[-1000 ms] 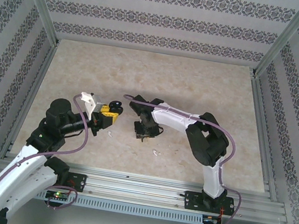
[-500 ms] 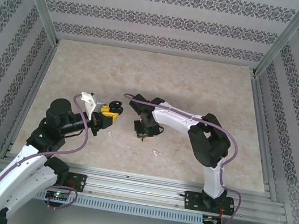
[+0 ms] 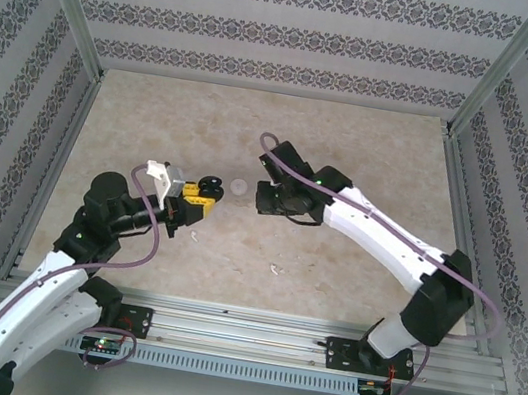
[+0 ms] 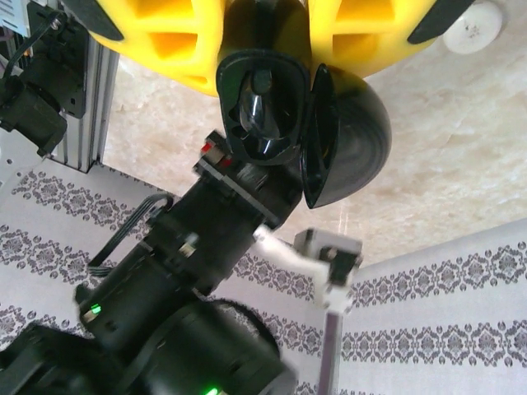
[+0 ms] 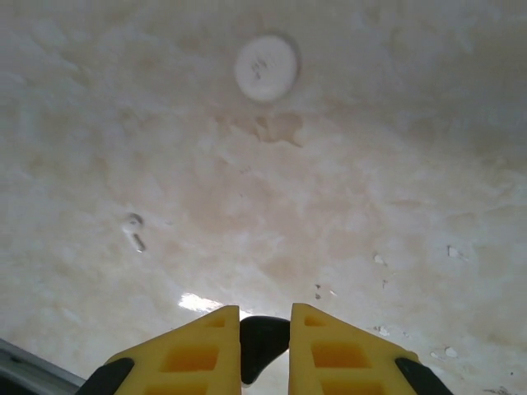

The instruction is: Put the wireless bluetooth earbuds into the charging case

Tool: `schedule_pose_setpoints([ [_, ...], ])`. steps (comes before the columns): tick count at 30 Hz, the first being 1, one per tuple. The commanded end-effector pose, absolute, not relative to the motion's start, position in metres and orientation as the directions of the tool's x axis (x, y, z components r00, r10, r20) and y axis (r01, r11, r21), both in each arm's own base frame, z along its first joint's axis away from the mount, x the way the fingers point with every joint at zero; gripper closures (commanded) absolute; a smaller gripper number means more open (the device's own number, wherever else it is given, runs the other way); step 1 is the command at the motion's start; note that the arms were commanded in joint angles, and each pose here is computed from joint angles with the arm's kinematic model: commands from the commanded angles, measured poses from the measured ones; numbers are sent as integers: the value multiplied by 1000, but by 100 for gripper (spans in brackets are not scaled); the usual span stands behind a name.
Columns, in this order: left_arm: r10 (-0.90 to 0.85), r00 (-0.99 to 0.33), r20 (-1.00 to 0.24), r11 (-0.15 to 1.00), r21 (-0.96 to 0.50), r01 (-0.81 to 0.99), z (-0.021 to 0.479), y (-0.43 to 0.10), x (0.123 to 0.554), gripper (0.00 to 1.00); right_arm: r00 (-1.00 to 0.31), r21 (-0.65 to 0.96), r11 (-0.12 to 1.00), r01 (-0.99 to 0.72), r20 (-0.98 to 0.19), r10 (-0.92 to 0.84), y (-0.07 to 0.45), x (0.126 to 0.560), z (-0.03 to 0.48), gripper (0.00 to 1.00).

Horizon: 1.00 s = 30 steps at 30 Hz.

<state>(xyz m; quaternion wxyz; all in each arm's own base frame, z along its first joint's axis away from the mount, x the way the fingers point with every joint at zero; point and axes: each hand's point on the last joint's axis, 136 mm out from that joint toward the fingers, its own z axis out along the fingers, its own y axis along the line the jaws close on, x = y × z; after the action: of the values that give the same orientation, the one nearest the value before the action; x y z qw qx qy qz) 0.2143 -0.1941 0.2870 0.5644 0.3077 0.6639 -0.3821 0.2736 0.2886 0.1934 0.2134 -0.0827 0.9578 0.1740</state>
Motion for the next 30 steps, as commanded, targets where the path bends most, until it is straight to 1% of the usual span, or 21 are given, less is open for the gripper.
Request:
schedule_pose_setpoints([
  [1, -46, -91, -995, 492, -102, 864, 303, -199, 218, 97, -850, 322, 914, -246, -525, -44, 283, 278, 227, 85],
  [8, -46, -85, -995, 477, -97, 873, 309, -207, 233, 98, -730, 343, 861, -375, -682, -46, 297, 266, 294, 86],
  [13, -43, -86, -995, 466, -96, 880, 309, -210, 237, 98, -671, 342, 827, -447, -740, -56, 312, 259, 325, 86],
  [17, -43, -84, -996, 460, -94, 883, 310, -211, 237, 98, -649, 328, 810, -487, -756, -83, 324, 257, 334, 86],
  [30, -58, -99, -993, 453, -114, 884, 308, -213, 239, 98, -648, 332, 784, -525, -753, -115, 350, 256, 337, 86],
])
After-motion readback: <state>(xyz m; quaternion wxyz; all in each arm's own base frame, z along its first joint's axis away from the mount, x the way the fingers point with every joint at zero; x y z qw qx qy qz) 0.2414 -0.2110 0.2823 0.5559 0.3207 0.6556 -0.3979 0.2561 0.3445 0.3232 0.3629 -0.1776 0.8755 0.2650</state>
